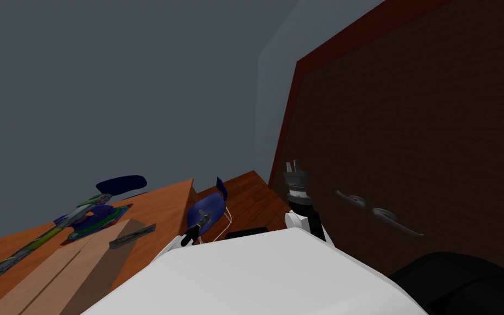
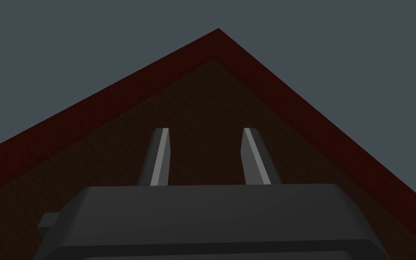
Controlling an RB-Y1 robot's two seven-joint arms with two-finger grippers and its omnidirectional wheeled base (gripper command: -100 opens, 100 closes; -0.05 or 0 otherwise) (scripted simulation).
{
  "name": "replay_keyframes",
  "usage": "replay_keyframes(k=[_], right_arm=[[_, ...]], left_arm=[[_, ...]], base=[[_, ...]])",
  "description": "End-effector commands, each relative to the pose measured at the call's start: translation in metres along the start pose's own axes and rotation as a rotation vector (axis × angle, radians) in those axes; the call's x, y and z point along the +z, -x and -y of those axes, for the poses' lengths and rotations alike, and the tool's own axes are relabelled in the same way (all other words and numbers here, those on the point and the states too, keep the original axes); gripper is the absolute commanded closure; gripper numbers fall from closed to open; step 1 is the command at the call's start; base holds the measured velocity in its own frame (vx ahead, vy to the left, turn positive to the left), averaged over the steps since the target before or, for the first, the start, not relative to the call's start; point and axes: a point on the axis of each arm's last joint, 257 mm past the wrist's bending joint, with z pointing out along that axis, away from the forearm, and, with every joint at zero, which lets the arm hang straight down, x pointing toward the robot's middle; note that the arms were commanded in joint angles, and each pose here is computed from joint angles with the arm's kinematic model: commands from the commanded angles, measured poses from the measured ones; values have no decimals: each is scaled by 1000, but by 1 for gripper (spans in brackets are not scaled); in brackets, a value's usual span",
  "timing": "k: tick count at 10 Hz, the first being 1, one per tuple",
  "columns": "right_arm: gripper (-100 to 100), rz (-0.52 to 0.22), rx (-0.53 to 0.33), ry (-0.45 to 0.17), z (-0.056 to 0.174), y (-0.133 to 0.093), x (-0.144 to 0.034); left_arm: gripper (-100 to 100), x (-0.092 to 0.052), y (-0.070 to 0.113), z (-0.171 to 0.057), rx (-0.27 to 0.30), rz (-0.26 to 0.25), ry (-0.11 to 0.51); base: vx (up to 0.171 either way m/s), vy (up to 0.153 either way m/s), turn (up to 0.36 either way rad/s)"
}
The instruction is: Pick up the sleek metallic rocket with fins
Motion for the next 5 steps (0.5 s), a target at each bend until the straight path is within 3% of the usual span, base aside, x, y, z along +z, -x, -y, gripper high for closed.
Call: replay_keyframes(k=[1,2,5], right_arm=[[0,0,0,0,0,0,0],[0,0,0,0,0,0,0],[0,0,0,0,0,0,0]], left_arm=[[0,0,0,0,0,0,0],[-100,2,-2,-2,1,1,-1],[-100,5,-9,-6,3,1,-3]], base=[[0,0,0],[20,5,7],[51,4,9]])
